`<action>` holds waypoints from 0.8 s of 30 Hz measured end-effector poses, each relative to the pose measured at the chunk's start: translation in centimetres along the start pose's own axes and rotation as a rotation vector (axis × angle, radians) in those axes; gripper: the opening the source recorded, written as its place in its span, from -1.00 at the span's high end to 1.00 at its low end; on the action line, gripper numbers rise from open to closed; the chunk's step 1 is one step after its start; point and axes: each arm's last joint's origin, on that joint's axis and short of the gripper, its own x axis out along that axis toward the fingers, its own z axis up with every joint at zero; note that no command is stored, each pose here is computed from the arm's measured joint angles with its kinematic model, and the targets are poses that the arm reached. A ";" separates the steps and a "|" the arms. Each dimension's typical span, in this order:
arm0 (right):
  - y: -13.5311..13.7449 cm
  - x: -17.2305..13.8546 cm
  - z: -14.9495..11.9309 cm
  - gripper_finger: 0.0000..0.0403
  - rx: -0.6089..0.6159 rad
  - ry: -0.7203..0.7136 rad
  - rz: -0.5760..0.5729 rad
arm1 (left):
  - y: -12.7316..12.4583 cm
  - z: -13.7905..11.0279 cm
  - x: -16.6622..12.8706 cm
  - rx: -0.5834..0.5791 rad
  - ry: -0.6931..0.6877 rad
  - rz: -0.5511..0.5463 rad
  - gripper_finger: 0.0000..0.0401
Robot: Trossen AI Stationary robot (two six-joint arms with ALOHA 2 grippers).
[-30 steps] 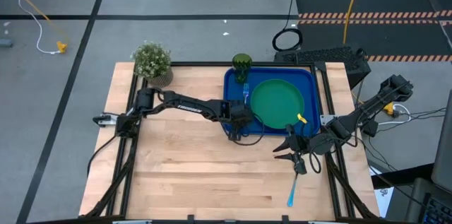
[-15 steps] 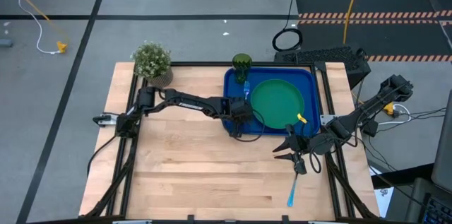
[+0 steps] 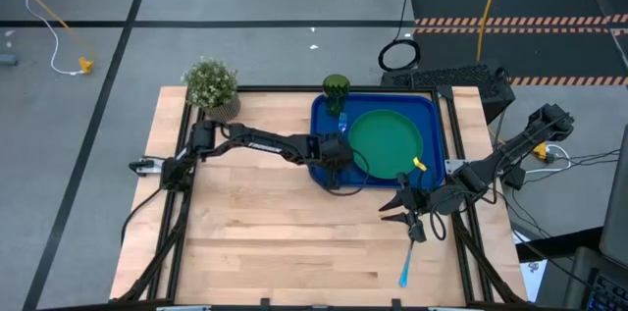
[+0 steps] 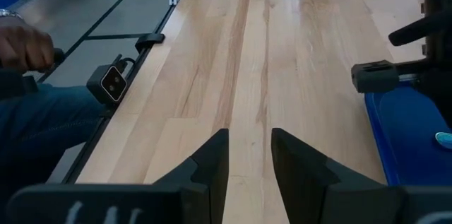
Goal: Pick and place plate/cup/fork/spoon on tray
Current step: Put the blue fork on the blue serving tray to the left of the green plate
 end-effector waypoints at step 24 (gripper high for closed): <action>0.0 0.0 0.0 0.51 -0.005 -0.001 -0.001 | -0.8 -0.8 0.7 0.008 0.076 0.011 0.91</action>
